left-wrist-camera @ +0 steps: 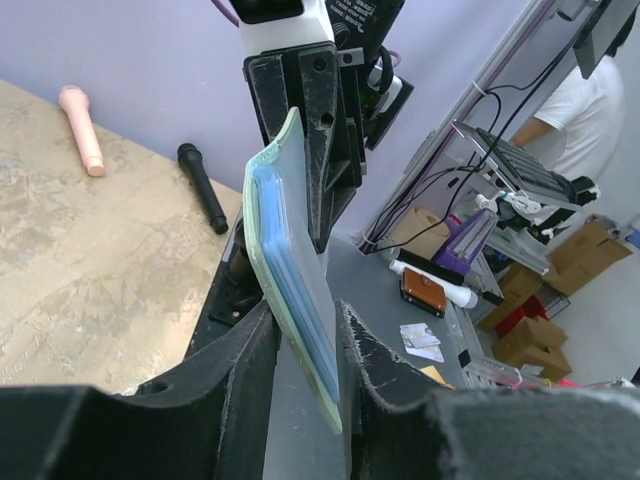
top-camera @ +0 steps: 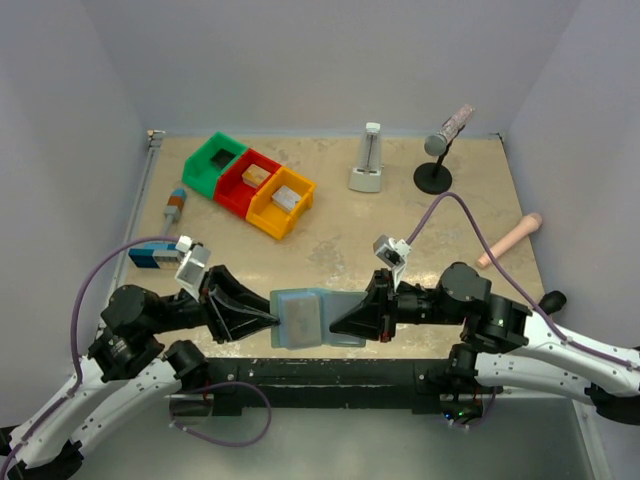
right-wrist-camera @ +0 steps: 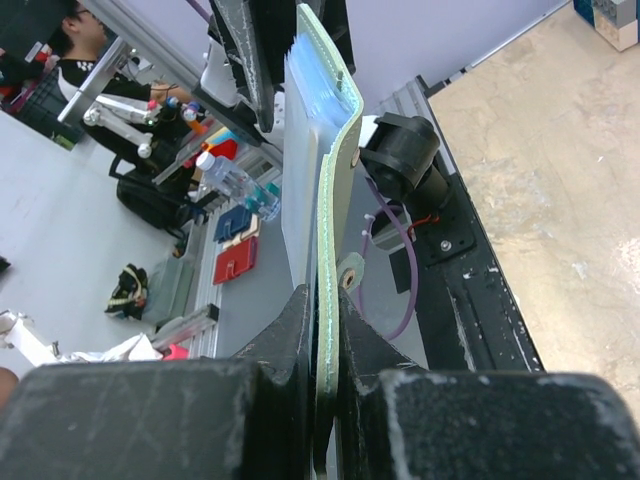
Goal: Take the credit cards out of the card holder
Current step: Open the card holder at the center of the board.
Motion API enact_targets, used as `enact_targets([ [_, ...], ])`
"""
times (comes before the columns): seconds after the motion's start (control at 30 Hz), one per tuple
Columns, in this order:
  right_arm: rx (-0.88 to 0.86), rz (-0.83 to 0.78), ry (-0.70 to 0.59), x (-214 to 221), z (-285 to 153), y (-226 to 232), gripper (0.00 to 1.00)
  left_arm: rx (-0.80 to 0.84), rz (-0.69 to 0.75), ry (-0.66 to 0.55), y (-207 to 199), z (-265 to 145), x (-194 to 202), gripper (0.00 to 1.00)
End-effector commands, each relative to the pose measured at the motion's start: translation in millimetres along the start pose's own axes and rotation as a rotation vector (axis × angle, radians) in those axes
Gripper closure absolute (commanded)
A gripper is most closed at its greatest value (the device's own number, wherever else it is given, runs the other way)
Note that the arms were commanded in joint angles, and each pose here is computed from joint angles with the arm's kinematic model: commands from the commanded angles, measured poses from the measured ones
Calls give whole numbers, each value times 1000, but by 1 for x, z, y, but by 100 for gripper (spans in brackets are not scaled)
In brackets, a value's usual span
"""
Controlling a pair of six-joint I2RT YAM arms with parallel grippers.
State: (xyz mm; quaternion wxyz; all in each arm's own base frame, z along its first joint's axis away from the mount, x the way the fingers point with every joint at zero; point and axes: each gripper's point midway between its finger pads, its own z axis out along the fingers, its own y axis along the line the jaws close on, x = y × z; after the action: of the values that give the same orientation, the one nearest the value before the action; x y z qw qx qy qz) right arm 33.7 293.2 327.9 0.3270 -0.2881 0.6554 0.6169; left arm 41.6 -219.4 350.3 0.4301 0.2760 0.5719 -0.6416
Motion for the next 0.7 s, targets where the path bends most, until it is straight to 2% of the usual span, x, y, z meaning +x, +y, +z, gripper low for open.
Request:
enact_targets([
  [0.0,-35,-29,-78,-20,-2,11,100,40,30,-5,-7,-1,0,68],
  [0.3,-19,-23,-60,-19,3,8,100,41,21,9,-5,3,0,67],
  [0.67,-10,-20,-56,-19,5,6,100,39,28,32,-2,3,5,85],
])
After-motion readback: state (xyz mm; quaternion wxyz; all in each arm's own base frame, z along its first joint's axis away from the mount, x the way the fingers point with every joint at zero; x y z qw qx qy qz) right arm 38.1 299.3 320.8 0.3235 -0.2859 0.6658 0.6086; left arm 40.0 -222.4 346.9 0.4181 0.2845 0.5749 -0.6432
